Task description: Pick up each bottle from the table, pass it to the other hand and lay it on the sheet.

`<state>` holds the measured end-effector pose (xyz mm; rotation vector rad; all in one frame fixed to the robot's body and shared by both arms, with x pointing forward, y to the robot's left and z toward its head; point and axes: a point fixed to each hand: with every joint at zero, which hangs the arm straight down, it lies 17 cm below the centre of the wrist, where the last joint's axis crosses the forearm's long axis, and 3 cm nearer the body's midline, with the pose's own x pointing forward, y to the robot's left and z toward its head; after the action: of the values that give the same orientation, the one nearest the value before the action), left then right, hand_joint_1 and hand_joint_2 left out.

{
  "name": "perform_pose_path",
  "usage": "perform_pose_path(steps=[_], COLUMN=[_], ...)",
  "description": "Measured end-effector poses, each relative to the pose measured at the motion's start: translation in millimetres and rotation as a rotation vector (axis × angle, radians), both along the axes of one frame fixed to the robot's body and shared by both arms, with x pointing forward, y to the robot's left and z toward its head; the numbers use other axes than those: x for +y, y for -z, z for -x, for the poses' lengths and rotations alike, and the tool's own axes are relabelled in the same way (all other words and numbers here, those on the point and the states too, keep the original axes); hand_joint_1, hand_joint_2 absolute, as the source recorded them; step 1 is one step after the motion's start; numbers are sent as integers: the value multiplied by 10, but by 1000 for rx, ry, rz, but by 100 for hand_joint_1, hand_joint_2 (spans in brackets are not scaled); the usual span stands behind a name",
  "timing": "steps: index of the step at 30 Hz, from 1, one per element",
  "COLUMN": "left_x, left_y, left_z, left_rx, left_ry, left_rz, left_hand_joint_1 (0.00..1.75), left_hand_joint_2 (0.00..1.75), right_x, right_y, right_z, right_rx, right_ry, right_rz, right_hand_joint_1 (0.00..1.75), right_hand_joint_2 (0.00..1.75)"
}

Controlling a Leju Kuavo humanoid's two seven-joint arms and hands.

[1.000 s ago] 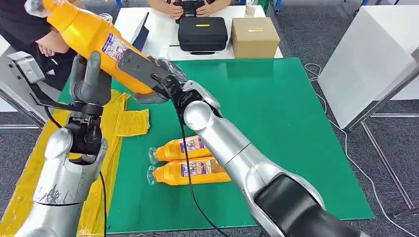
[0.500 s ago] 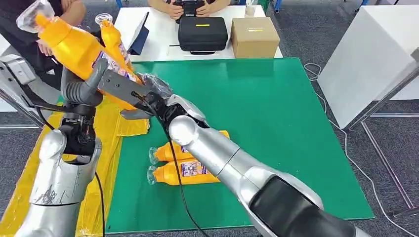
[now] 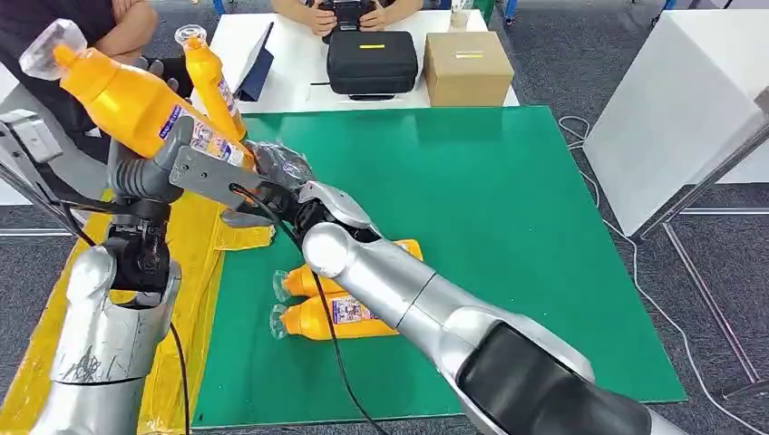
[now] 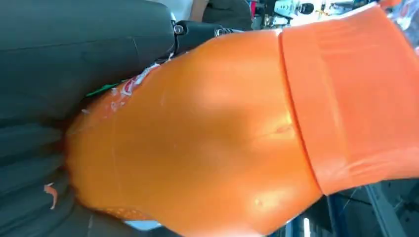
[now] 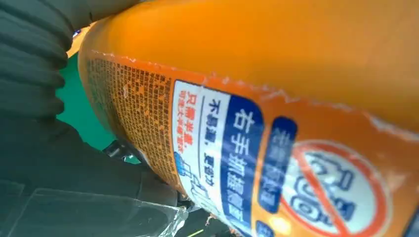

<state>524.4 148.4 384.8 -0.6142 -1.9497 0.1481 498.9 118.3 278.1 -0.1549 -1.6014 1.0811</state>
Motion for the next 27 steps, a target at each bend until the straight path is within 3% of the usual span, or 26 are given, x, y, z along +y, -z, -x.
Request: perform_pose_path(steps=[27], left_x=[-10], left_y=[6], left_z=[19], left_rx=[-1], left_ry=[42], left_rz=[6], left_hand_joint_1=[175], left_hand_joint_2=[175], right_x=[-16], right_y=[26], right_z=[-10], right_rx=[-23], right_ry=[4], right_rz=[32], right_hand_joint_1=[175], right_hand_joint_2=[175])
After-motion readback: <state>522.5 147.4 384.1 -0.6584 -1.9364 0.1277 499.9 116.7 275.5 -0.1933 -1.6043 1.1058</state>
